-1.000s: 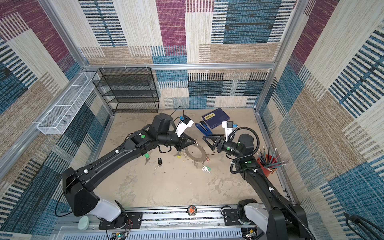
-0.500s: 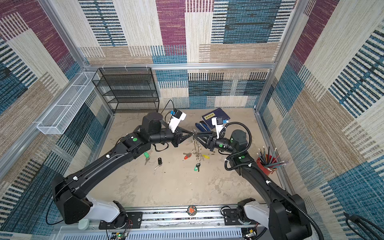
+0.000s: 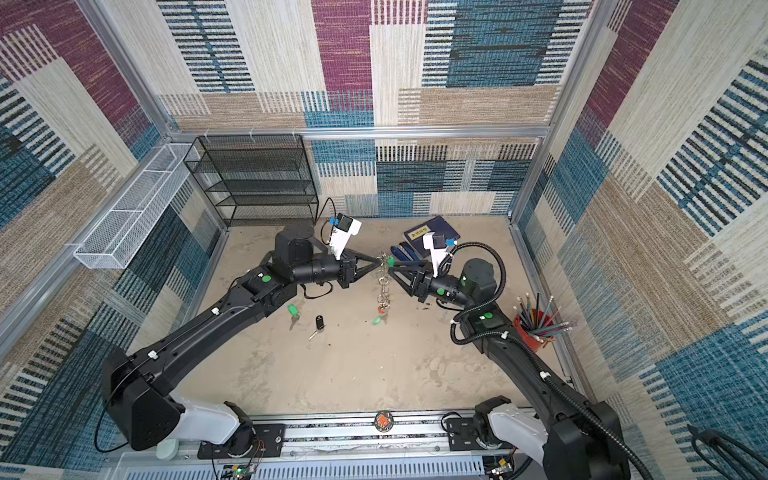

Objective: Put the keys on the keyring
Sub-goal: 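Lift the silver ring with the left gripper toward the right gripper, then grasp the raised silver ring's edge with the right gripper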

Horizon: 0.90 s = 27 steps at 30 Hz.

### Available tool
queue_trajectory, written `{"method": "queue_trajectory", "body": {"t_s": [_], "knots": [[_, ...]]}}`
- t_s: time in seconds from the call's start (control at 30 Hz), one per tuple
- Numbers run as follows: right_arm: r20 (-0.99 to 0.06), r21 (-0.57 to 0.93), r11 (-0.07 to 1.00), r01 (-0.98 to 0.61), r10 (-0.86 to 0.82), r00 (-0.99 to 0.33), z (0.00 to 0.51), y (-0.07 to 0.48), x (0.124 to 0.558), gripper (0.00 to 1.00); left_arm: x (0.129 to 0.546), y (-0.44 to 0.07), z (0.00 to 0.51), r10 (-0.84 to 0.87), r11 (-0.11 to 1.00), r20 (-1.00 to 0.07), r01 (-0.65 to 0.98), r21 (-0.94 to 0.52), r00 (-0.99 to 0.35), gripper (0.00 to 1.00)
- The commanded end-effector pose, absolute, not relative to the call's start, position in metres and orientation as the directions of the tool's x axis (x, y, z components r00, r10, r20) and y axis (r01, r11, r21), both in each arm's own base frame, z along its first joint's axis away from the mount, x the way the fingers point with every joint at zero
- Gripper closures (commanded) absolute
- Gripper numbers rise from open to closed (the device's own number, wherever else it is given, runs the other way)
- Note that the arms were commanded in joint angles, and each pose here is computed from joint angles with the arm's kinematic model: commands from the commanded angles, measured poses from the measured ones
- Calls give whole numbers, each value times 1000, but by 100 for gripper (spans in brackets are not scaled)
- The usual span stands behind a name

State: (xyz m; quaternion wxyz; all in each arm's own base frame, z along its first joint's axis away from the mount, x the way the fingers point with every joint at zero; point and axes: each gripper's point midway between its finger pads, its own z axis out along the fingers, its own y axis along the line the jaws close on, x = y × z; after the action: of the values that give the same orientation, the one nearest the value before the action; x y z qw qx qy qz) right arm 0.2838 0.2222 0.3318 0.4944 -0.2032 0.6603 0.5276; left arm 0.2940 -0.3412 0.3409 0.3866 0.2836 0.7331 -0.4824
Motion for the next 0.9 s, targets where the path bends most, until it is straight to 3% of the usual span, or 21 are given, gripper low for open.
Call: {"method": "queue_trajectory", "body": {"t_s": [0.0, 0.17, 0.33, 0.5, 0.87], "knots": [[-875, 476, 362, -801, 282, -393, 348, 218, 286, 61, 286, -342, 366, -7, 271, -858, 825, -496, -514, 100], [-883, 455, 327, -828, 285, -373, 365, 217, 281, 61, 277, -339, 372, -19, 197, -853, 834, -515, -522, 100], [-890, 437, 281, -855, 271, -366, 377, 222, 277, 52, 267, -338, 378, -22, 111, -844, 838, -534, -535, 100], [-895, 422, 235, -876, 260, -362, 384, 225, 269, 50, 261, -336, 382, -23, 53, -844, 842, -537, -536, 100], [-898, 427, 147, -892, 188, -399, 375, 245, 255, 68, 258, -335, 379, -10, 17, -849, 849, -528, -528, 100]]}}
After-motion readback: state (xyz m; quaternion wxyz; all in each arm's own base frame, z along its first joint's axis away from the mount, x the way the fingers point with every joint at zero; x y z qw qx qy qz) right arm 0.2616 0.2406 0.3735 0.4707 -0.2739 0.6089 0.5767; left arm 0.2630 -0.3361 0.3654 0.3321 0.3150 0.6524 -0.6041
